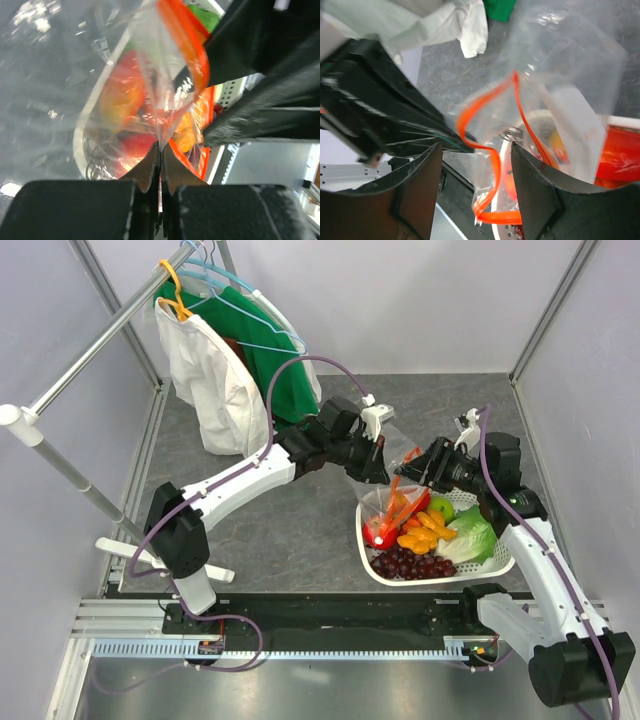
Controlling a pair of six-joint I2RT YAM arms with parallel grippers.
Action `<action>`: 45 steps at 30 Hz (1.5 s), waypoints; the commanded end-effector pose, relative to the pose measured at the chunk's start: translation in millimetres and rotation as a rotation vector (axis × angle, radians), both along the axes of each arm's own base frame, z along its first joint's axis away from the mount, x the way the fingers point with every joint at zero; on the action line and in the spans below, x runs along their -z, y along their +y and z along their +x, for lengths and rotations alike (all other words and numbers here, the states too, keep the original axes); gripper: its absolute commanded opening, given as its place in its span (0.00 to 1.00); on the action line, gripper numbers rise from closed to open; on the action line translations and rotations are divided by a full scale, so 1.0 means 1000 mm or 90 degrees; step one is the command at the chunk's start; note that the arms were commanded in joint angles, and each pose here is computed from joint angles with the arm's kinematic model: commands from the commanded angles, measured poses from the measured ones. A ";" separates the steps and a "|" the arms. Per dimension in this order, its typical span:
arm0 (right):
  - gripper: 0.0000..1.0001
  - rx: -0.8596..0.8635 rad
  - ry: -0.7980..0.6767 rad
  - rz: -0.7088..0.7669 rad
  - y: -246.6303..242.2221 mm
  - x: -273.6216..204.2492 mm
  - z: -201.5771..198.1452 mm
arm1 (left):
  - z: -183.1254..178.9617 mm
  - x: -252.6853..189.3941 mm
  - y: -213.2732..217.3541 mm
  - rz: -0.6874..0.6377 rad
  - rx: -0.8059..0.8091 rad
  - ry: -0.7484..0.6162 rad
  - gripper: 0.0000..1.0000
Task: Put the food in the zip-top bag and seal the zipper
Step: Open the zipper of the food storage bag.
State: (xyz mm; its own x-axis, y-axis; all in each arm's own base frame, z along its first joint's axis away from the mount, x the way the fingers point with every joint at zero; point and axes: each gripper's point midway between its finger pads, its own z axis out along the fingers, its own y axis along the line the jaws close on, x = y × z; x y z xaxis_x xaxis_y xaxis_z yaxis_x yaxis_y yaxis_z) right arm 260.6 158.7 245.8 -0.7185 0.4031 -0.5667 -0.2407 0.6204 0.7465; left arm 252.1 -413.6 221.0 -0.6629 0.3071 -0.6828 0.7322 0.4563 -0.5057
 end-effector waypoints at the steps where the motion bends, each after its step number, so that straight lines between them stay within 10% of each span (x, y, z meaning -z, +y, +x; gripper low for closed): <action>1: 0.62 -0.019 -0.049 0.008 0.004 -0.011 0.002 | -0.006 -0.032 -0.005 -0.081 0.048 0.020 0.02; 18: 0.39 -0.055 -0.054 0.085 0.019 -0.020 -0.004 | -0.025 -0.026 -0.010 -0.122 0.145 0.089 0.02; 23: 0.02 -0.050 -0.048 0.084 0.017 -0.026 -0.010 | -0.015 -0.022 -0.005 -0.112 0.121 0.080 0.02; 30: 0.00 0.101 0.012 0.044 -0.010 -0.026 0.001 | 0.045 -0.036 0.031 -0.005 -0.105 -0.112 0.49; 45: 0.00 0.285 0.208 0.127 -0.027 0.008 0.011 | 0.015 -0.063 0.002 0.110 -0.246 -0.421 0.72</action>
